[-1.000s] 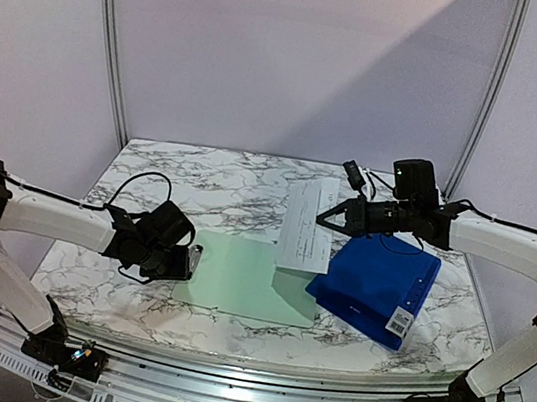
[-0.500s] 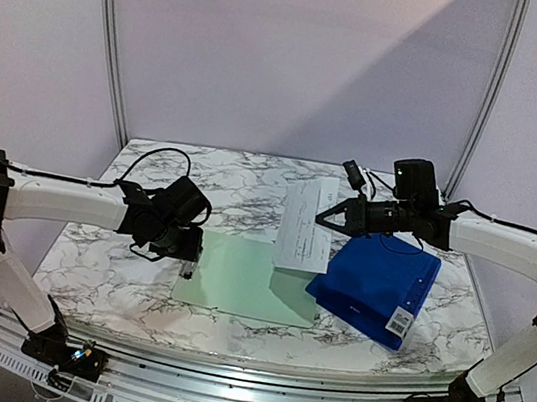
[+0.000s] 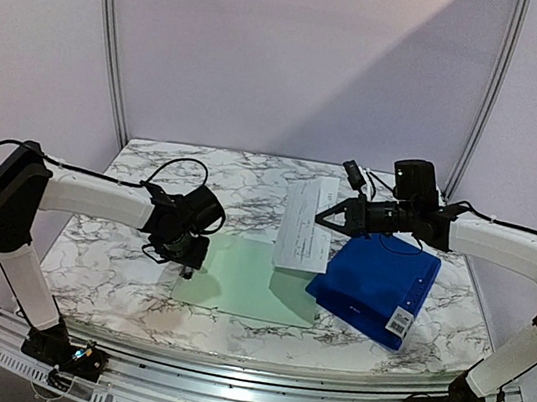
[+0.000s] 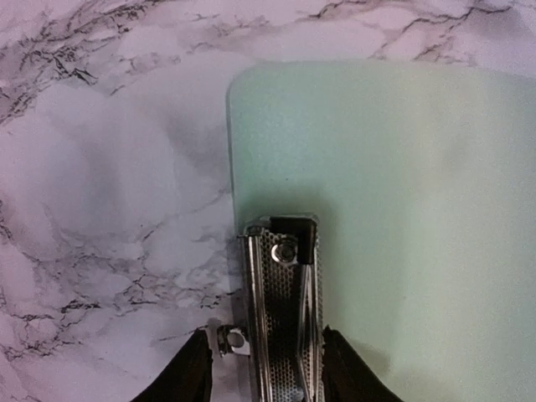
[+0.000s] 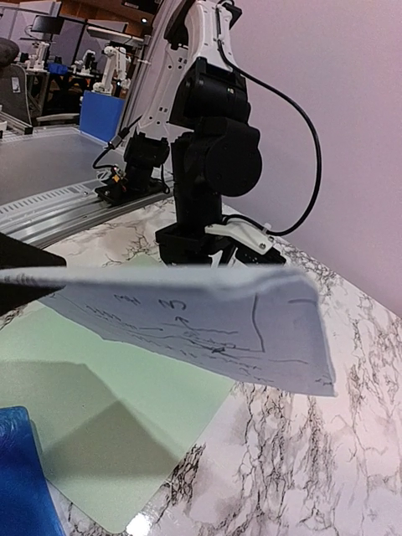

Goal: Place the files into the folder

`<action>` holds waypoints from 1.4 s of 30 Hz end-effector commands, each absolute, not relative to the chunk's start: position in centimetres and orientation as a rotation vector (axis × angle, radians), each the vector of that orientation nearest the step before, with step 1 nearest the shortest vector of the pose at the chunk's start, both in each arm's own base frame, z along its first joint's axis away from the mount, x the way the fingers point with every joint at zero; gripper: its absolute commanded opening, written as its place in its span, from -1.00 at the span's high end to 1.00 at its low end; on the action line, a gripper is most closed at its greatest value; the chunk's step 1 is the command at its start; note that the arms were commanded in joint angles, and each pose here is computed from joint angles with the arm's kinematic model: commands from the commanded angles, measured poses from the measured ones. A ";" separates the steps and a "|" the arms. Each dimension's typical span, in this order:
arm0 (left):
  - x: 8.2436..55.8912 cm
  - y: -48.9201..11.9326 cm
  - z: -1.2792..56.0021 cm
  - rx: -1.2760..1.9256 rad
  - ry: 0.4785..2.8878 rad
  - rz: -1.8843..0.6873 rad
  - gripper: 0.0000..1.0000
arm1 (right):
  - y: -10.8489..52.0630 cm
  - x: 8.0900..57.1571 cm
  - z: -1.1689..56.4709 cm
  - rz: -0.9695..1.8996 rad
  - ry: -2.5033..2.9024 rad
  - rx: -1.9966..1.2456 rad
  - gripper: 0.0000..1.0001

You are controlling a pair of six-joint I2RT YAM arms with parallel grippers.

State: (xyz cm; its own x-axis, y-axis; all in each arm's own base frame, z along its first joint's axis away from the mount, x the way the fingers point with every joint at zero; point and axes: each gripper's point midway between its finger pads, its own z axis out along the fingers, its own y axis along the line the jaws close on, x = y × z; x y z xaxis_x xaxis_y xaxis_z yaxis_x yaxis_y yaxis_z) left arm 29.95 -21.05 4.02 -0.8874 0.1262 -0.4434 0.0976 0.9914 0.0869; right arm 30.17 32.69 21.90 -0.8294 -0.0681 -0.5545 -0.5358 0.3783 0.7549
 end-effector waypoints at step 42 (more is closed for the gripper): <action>28.8 -19.9 0.8 0.119 2.788 -0.008 0.43 | 34.4 30.3 21.4 1.520 2.210 -0.534 1.00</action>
State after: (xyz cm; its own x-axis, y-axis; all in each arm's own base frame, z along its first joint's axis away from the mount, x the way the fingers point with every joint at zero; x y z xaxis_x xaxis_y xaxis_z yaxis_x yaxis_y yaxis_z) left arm 30.98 -21.14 2.81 -0.8956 0.0636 -0.4403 0.0737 0.9973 -0.0059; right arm 30.29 33.80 21.05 -0.8511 -0.0770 -0.5194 -0.5104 0.3538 0.7838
